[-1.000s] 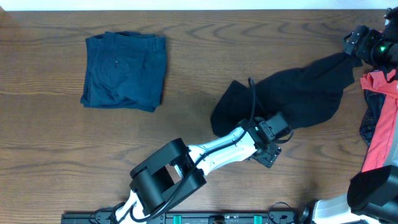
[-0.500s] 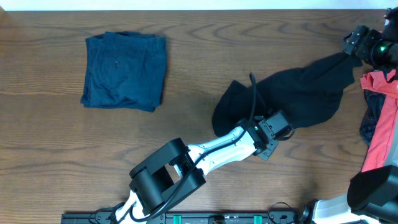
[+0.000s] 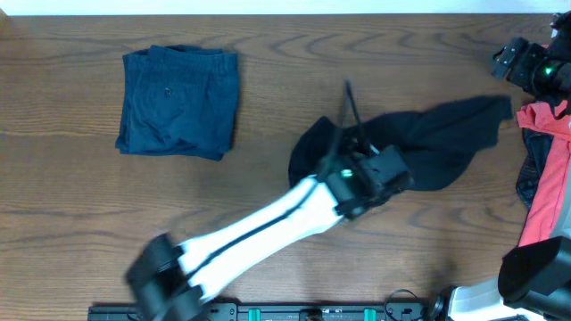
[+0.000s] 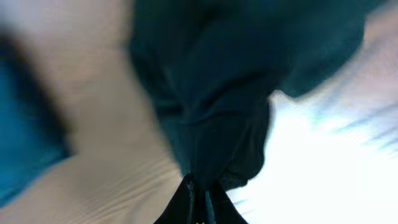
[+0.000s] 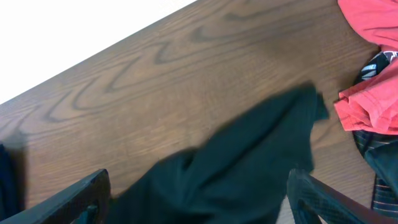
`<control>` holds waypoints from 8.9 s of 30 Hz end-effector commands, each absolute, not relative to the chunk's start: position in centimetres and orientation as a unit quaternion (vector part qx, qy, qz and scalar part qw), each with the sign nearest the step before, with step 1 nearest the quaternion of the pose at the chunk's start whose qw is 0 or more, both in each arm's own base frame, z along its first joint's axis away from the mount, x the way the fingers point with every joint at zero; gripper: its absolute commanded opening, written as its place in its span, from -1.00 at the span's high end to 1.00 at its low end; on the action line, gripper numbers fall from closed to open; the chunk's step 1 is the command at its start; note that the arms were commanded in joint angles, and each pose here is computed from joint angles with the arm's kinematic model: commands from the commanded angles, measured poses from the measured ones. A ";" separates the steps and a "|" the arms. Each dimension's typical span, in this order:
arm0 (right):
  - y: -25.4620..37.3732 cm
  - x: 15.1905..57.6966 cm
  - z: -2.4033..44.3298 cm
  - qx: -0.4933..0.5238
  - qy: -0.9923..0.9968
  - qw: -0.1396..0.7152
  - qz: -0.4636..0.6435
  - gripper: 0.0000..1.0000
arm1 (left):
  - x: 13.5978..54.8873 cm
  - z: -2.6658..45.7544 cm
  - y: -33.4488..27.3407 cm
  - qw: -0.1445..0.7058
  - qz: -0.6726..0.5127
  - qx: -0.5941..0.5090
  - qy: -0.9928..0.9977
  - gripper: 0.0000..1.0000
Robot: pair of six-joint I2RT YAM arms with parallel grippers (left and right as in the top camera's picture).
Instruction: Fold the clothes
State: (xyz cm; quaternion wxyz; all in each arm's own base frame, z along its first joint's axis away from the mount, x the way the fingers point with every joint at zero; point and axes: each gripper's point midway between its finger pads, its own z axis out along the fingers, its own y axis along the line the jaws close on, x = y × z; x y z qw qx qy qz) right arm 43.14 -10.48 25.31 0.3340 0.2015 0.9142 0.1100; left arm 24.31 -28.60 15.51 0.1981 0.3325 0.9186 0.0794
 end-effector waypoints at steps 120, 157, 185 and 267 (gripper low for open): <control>2.8 26.6 1.0 0.168 0.952 -0.013 0.255 -0.09 | 34.2 19.1 -18.7 0.295 0.275 0.195 0.894 0.88; 4.0 26.6 1.3 0.189 0.936 -0.015 0.295 0.13 | 34.1 19.0 -18.8 0.293 0.273 0.196 0.895 0.88; 4.1 28.3 3.1 0.219 0.902 0.014 0.373 0.73 | 34.0 19.0 -18.8 0.289 0.272 0.198 0.896 0.88; 2.5 28.1 1.7 0.201 0.927 0.025 0.316 0.17 | 34.0 18.9 -18.8 0.289 0.272 0.198 0.896 0.89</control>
